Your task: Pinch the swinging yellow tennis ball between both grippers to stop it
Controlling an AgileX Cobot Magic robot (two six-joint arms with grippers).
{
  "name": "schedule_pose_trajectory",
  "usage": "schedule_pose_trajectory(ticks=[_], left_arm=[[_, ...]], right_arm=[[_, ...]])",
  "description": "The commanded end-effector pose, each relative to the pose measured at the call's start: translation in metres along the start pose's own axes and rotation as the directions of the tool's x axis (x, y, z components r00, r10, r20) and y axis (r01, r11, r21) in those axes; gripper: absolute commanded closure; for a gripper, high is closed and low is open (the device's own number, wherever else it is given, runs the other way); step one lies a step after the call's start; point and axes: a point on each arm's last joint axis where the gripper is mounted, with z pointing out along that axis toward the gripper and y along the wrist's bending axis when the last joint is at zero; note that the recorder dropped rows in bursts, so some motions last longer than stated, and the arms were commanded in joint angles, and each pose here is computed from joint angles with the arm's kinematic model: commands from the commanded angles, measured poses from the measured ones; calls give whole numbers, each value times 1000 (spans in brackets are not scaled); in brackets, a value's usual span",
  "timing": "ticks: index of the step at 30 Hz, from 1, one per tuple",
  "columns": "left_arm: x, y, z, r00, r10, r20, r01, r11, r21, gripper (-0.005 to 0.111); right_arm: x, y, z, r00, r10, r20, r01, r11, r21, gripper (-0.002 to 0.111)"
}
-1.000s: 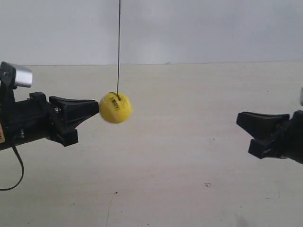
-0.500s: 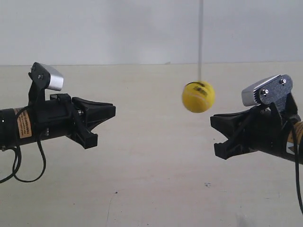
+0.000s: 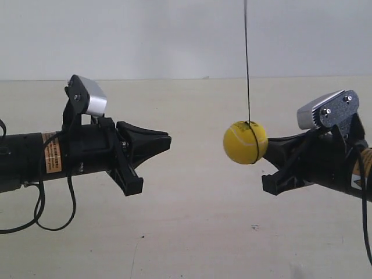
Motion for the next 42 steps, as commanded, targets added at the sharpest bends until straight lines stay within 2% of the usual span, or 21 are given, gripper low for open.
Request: schedule_pose_trajectory(ticks=[1, 9, 15, 20, 30, 42], left_arm=[[-3, 0, 2, 1000, 27, 10, -27, 1000, 6, 102], [-6, 1, 4, 999, 35, 17, -35, 999, 5, 102], [-5, 0, 4, 1000, 28, 11, -28, 999, 17, 102], [-5, -1, 3, 999, 33, 5, -33, 999, 28, 102], [-6, -25, 15, 996, 89, 5, -89, 990, 112, 102], [-4, -24, 16, 993, 115, -18, -113, 988, 102, 102]], right_arm=[[-4, 3, 0, 999, -22, 33, 23, 999, -27, 108], [-4, 3, 0, 999, -31, 38, 32, 999, -34, 108], [-6, 12, 0, 995, -79, 65, 86, 989, -122, 108], [-6, 12, 0, 995, -75, 66, 83, 989, -124, 108], [-5, 16, -1, 993, -97, 64, 107, 980, -166, 108], [-5, 16, -1, 993, -99, 64, 108, 980, -167, 108]])
